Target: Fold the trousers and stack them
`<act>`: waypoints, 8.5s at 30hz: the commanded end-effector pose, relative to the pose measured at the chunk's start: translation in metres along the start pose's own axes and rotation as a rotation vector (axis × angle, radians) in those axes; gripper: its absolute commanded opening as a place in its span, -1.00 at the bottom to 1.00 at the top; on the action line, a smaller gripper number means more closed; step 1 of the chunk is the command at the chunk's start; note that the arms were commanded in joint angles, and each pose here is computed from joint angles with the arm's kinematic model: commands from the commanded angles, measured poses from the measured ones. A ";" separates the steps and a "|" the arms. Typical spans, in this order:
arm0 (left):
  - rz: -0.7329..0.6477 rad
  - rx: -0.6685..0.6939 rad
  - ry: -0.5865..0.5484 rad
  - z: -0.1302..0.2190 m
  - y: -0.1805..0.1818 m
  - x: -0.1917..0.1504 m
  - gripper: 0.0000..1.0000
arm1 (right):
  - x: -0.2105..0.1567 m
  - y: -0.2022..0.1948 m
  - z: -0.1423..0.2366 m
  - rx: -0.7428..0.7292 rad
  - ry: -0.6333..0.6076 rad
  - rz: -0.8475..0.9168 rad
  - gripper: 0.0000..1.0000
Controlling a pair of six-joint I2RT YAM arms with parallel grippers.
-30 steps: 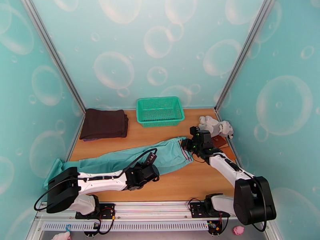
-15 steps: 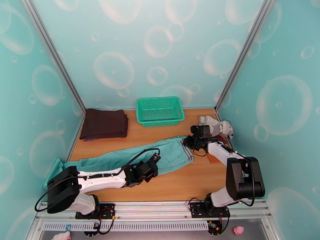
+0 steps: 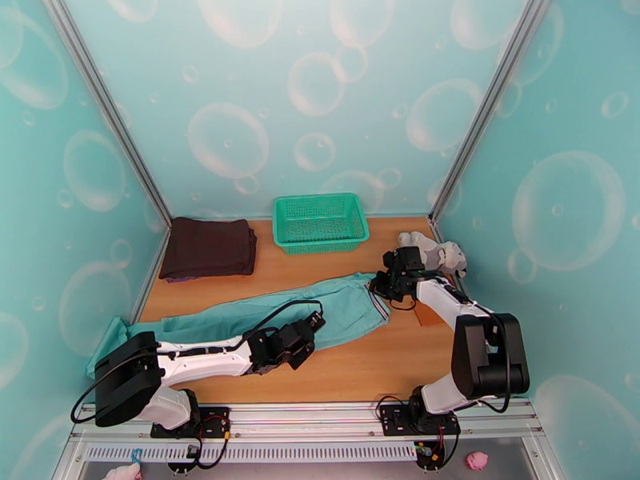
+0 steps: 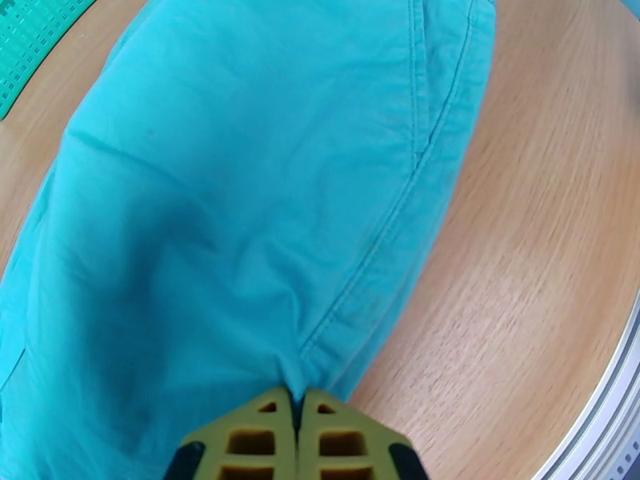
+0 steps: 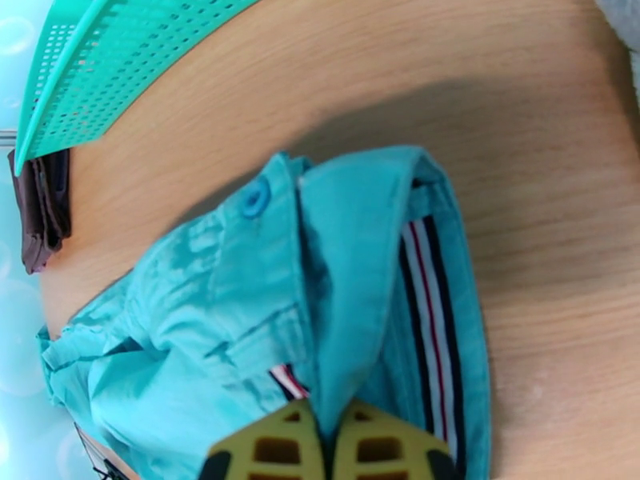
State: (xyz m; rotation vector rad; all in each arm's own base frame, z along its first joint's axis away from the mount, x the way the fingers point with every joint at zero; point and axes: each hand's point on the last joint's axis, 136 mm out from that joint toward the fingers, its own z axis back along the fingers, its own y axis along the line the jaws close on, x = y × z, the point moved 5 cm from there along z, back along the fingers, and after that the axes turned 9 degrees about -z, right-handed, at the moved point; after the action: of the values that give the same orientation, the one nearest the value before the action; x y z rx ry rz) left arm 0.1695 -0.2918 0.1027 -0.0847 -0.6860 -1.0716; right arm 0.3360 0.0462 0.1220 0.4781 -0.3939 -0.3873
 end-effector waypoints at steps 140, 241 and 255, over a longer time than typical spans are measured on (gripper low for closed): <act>1.269 0.223 -0.092 -0.102 0.240 -0.090 -0.07 | -0.108 -0.030 -0.019 -0.192 -0.036 0.117 0.99; 0.386 -0.114 -0.197 -0.091 0.182 0.052 -1.00 | -0.086 -0.039 -0.013 -0.247 -0.053 0.104 0.99; 0.417 0.157 -0.101 -0.115 0.235 0.049 -1.00 | -0.084 -0.055 -0.011 -0.319 -0.064 0.039 0.99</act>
State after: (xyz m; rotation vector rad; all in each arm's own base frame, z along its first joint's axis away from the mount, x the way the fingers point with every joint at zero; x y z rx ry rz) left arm 0.4045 -0.2863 0.0919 -0.3371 -0.7488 -0.7246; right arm 0.2693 0.0633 0.0788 0.2613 -0.4613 -0.3347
